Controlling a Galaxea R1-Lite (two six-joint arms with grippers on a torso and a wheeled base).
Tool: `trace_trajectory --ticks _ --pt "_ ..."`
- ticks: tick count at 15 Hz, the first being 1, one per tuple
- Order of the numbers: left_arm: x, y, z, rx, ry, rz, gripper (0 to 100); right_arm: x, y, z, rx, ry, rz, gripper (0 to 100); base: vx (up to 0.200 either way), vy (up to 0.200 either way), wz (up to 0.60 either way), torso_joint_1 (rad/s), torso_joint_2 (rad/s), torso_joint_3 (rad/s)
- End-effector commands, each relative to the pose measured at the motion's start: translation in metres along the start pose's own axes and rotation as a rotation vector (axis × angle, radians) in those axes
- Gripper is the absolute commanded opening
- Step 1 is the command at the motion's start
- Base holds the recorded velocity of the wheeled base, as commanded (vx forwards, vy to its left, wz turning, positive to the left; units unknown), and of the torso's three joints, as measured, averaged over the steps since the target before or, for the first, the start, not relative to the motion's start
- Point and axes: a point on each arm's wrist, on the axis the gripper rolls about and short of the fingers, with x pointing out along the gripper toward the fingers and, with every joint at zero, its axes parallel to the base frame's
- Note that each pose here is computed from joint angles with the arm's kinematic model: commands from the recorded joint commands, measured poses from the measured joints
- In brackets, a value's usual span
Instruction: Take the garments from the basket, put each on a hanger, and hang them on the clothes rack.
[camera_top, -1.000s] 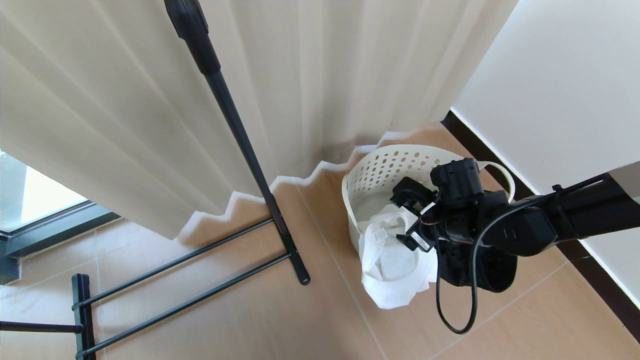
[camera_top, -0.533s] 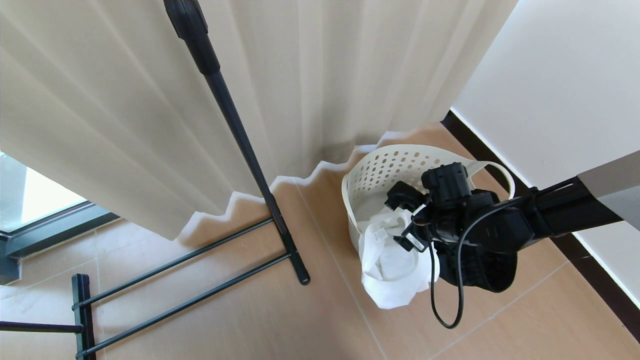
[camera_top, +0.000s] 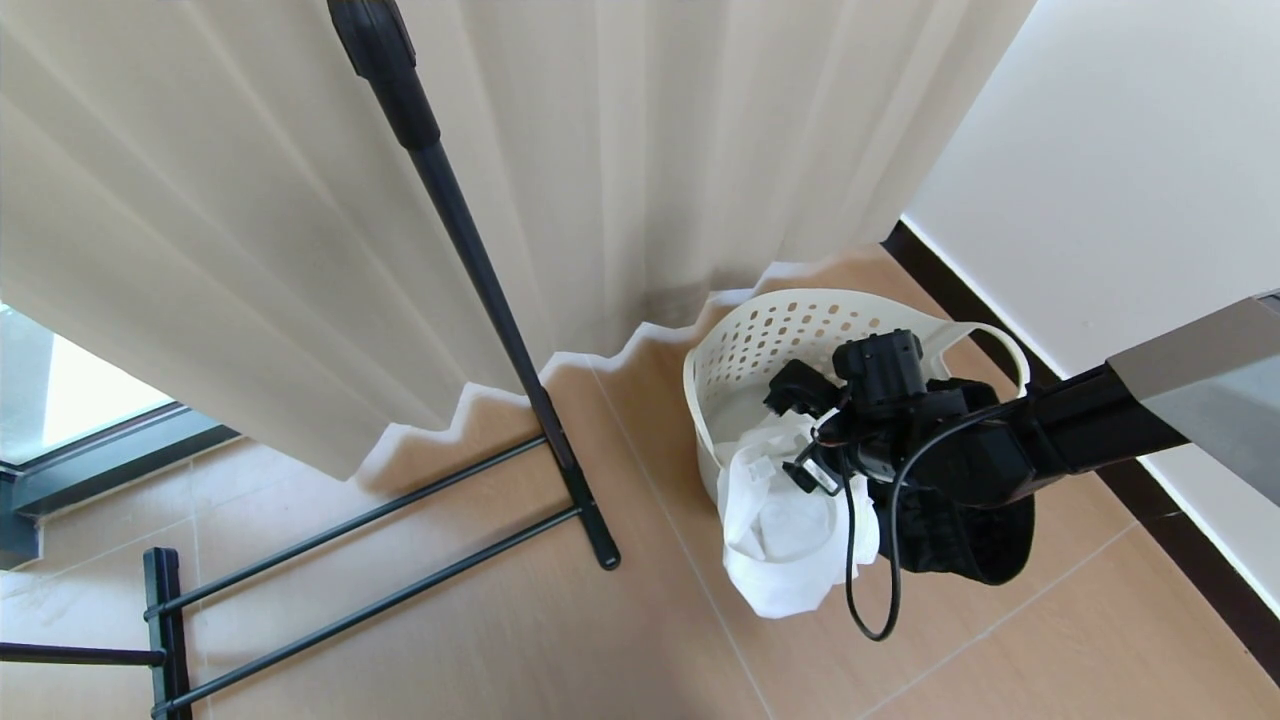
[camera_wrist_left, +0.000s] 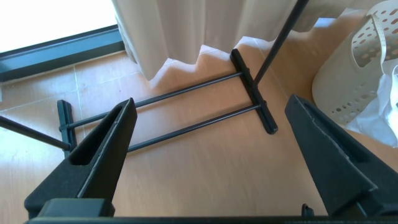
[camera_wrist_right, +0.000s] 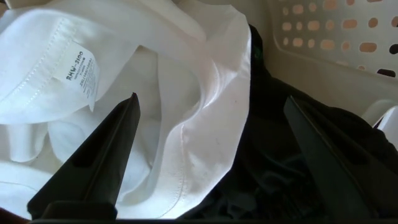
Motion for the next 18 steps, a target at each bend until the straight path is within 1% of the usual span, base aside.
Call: trace_trajectory --ticks 1,6,7,9,15,16,18 --pt "0.000 0.000 0.000 -0.002 -0.001 0.002 100 0.006 0.001 0.000 0.001 0.004 0.000 100 0.000 0.000 0.00 0.000 0.00 0.000" --pt "0.000 0.000 0.000 0.000 0.001 0.001 100 0.012 0.000 0.001 0.006 0.002 -0.005 100 0.000 0.000 0.00 0.000 0.00 0.000" --pt "0.000 0.000 0.000 0.000 0.001 0.001 100 0.014 -0.003 0.002 0.012 0.001 -0.013 100 0.000 0.000 0.00 0.000 0.00 0.000" --pt "0.000 0.000 0.000 0.000 -0.001 0.001 100 0.016 -0.005 0.007 0.017 -0.016 -0.022 100 0.000 0.000 0.00 0.000 0.00 0.000" --pt "0.000 0.000 0.000 0.000 0.001 0.002 100 0.026 -0.005 0.006 0.020 -0.009 -0.024 100 0.000 0.000 0.00 0.000 0.00 0.000" --pt "0.000 0.000 0.000 -0.002 -0.001 0.002 100 0.027 -0.004 0.005 0.020 -0.005 -0.023 0 0.000 0.000 0.00 0.000 0.00 0.000" --pt "0.000 0.000 0.000 -0.002 0.001 0.002 100 0.027 -0.005 0.005 0.023 -0.007 -0.025 0 0.000 0.000 0.00 0.000 0.00 0.000"
